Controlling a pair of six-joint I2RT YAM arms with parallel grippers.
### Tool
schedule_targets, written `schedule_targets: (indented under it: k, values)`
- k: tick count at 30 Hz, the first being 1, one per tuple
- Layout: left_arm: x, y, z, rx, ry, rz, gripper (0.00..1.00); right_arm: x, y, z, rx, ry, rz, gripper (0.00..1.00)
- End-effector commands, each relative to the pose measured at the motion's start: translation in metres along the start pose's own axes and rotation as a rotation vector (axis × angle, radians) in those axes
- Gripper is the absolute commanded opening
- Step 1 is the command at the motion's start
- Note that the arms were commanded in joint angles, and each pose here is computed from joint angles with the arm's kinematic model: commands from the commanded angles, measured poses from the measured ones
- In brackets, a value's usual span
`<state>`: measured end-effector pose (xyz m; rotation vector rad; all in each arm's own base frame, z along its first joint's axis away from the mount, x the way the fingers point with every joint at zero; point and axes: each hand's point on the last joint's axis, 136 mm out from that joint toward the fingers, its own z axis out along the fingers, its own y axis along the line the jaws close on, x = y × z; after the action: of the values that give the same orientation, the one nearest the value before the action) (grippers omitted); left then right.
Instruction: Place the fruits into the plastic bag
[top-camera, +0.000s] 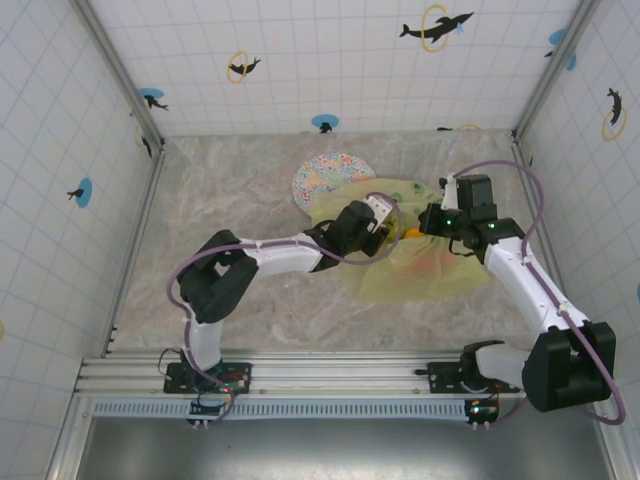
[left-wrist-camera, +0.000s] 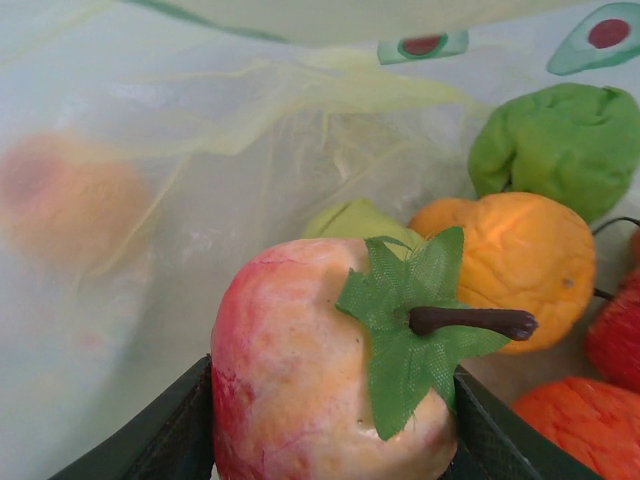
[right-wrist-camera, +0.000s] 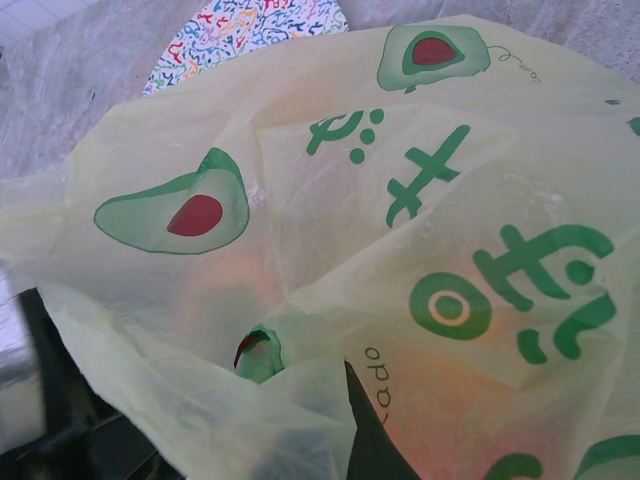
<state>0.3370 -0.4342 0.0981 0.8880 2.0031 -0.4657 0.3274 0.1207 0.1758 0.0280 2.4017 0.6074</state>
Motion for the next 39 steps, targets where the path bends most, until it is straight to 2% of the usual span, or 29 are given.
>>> schedule_targets:
  k: [1,14,21,33,39]
  values:
    - [-0.018,0.006,0.013,-0.034,-0.079,-0.018,0.45,-0.008,0.003,-0.004,0.007,-0.026,-0.023,0.0]
    - [-0.004,0.004,0.045,0.004,-0.121,-0.061,0.51,-0.011,-0.001,0.004,0.021,-0.017,-0.009,0.0]
    - [-0.003,0.004,0.05,0.025,-0.122,-0.07,0.56,-0.011,-0.003,0.005,0.032,-0.017,-0.012,0.0]
    - [-0.031,-0.001,0.014,0.078,-0.19,-0.084,0.73,-0.006,-0.01,0.006,0.058,-0.01,-0.018,0.0]
    - [-0.044,-0.008,-0.007,0.128,-0.216,-0.094,0.78,-0.007,-0.017,0.004,0.073,-0.009,-0.017,0.0]
